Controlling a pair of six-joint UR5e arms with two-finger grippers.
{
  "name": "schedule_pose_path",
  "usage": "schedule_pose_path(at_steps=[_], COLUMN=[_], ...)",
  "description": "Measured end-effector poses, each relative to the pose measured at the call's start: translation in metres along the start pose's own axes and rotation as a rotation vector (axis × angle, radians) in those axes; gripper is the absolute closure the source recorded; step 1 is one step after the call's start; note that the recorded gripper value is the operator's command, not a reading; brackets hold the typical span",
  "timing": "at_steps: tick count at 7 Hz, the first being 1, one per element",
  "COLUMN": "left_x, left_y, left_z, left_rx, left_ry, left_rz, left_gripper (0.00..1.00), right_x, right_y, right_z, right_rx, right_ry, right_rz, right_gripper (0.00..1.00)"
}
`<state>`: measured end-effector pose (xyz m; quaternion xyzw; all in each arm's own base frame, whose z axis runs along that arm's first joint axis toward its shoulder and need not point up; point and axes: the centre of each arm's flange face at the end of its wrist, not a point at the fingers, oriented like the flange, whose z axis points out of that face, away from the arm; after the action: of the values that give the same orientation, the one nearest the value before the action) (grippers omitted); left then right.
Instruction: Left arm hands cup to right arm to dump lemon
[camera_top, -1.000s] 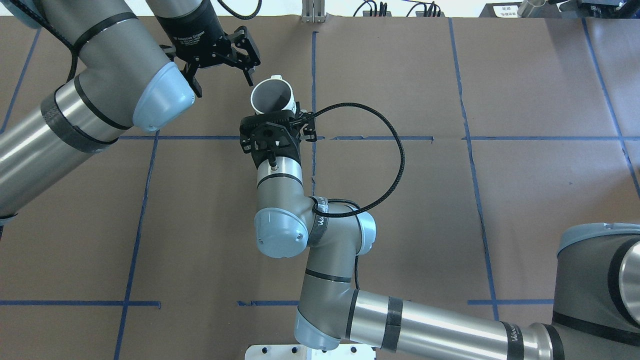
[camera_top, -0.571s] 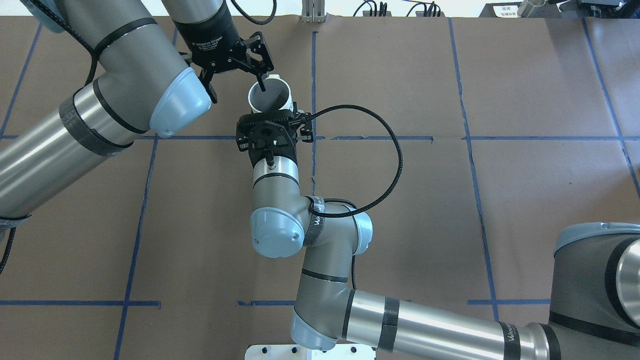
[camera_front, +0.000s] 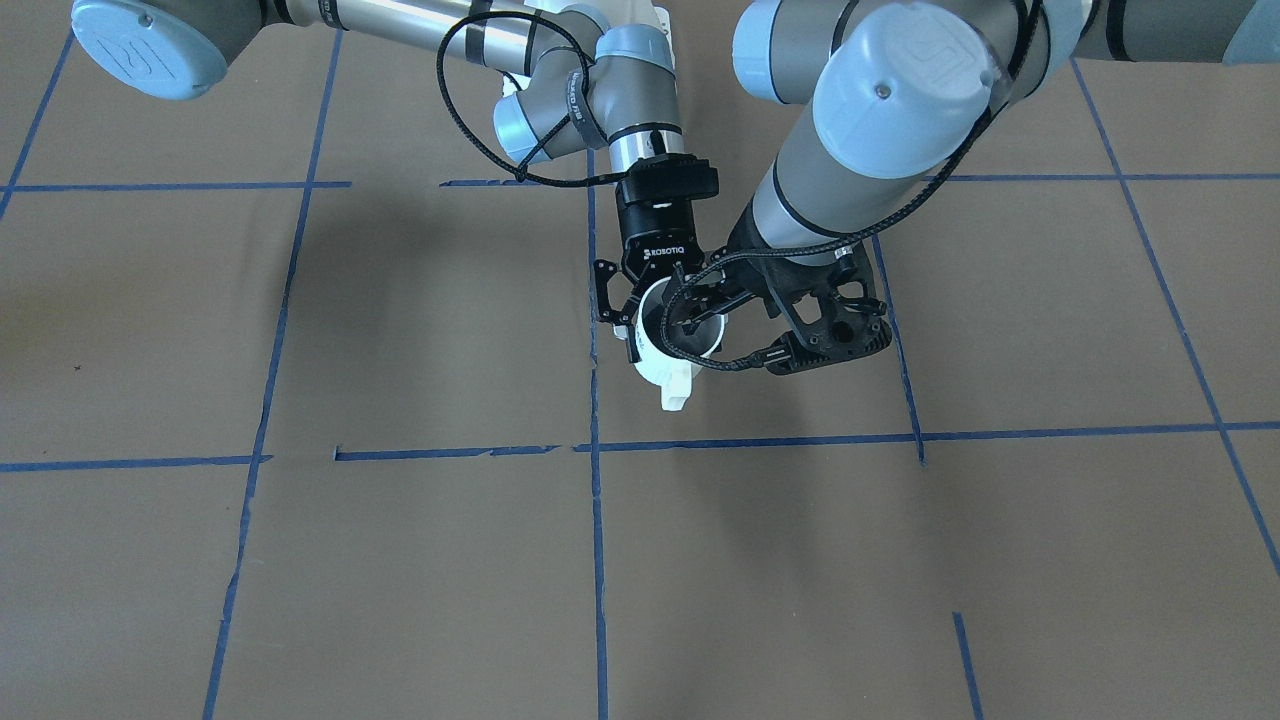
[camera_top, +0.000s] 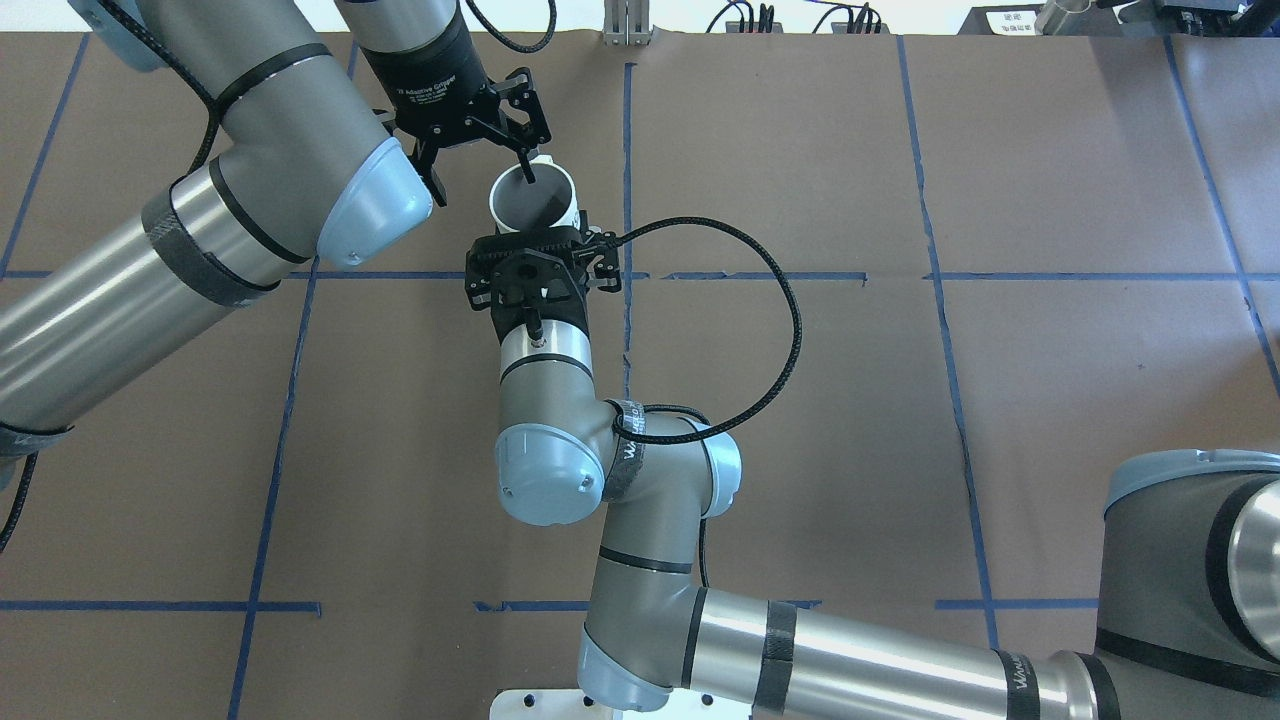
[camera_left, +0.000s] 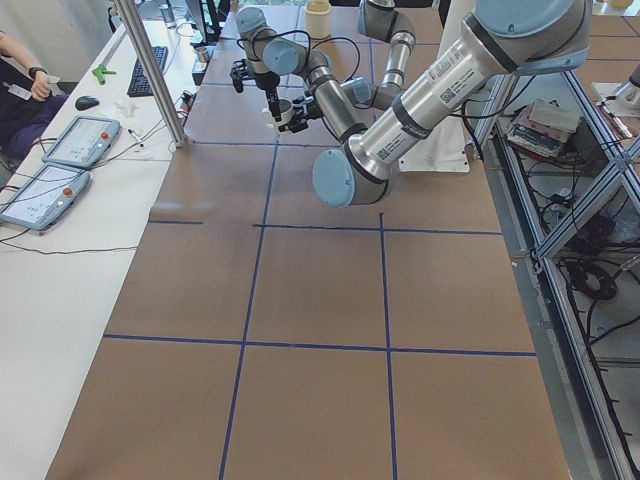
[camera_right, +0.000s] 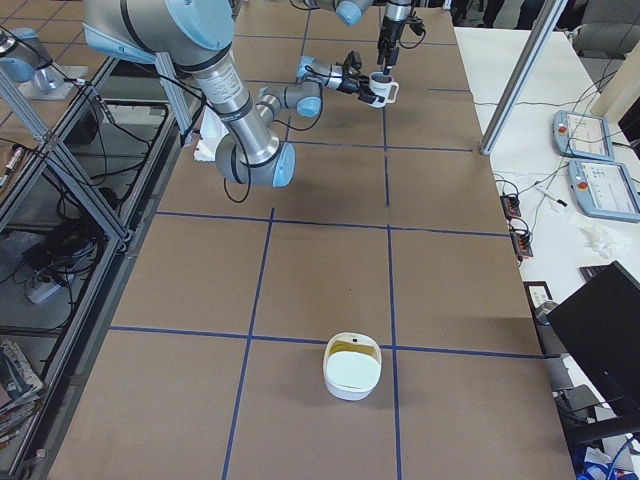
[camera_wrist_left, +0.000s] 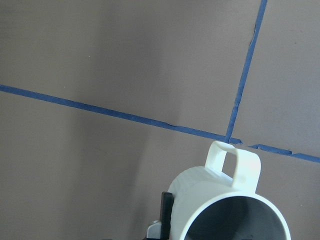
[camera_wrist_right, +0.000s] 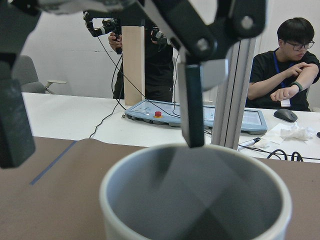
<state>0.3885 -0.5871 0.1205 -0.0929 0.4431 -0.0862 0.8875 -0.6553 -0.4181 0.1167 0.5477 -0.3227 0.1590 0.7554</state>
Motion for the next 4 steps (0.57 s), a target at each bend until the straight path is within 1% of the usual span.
schedule_pose_path(at_steps=[2,3,4], left_x=[0.0026,0.0031,0.0038], left_y=[0.0046,0.0059,0.0079], left_z=[0.0068,0.0089,0.0119], left_rx=[-0.008,-0.010,-0.013], left_ry=[-0.004,-0.006,-0.009], left_rz=[0.009,0.011,0.013], left_gripper=[0.12,0.14,0.20], right_x=[-0.0004,-0.0003,0.0000], right_y=[-0.0004,0.0002,0.0005], right_z=[-0.0007,-0.0008,-0.0006], right_rx=[0.000,-0.001,-0.002], right_ry=[-0.001,-0.001,-0.001], right_rz=[-0.011,-0.026,-0.052], right_gripper=[0.78,0.78,0.78])
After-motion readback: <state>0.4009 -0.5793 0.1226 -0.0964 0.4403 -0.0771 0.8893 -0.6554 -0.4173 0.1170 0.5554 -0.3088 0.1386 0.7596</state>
